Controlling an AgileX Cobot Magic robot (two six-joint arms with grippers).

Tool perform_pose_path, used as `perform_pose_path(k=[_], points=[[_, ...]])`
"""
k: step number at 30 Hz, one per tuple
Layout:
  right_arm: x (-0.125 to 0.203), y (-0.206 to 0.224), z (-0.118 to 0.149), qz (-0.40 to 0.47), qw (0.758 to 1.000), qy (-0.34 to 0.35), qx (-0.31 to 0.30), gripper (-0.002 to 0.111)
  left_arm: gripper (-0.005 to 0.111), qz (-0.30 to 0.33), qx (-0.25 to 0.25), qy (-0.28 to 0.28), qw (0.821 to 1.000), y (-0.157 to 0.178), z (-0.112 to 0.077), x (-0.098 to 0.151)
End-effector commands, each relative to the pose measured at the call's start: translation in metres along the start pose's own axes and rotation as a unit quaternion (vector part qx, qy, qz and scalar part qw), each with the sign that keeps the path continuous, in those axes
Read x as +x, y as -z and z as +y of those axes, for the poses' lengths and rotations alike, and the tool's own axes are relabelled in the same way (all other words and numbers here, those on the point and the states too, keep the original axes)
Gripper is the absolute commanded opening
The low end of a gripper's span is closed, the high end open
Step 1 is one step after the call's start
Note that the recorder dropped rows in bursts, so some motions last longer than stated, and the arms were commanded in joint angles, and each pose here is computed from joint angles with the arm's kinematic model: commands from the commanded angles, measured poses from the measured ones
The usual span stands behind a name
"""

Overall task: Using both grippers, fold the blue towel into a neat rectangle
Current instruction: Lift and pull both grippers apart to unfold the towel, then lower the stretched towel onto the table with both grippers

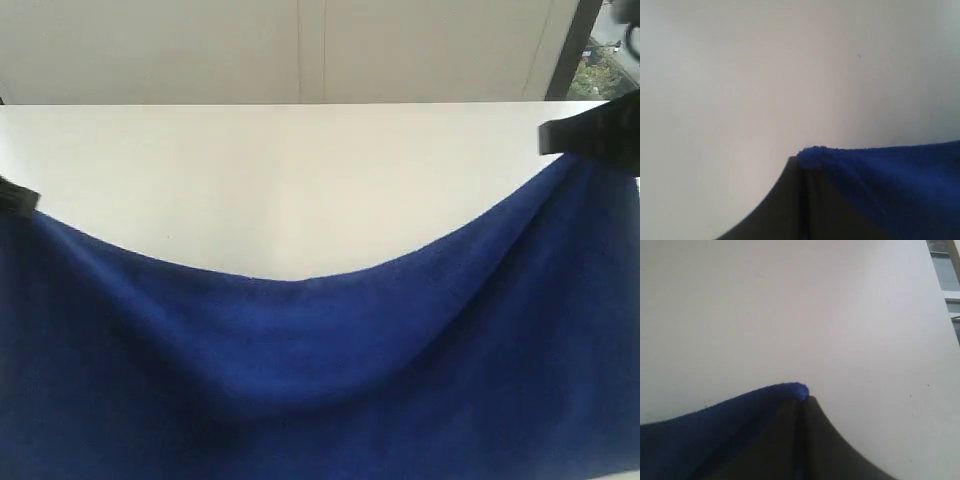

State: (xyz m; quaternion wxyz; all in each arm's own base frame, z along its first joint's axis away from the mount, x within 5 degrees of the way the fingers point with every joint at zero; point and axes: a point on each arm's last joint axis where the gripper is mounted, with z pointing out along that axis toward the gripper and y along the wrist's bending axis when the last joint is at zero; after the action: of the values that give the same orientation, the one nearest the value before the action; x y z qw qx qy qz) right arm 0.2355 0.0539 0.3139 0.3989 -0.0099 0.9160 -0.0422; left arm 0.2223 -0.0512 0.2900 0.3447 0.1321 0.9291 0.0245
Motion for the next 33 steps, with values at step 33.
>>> perform_pose_path(k=[33], points=[[-0.006, -0.212, -0.013, 0.029, 0.998, -0.03, 0.036, 0.0, 0.0, -0.084, 0.008, 0.05, 0.995, -0.188, 0.031, -0.035]])
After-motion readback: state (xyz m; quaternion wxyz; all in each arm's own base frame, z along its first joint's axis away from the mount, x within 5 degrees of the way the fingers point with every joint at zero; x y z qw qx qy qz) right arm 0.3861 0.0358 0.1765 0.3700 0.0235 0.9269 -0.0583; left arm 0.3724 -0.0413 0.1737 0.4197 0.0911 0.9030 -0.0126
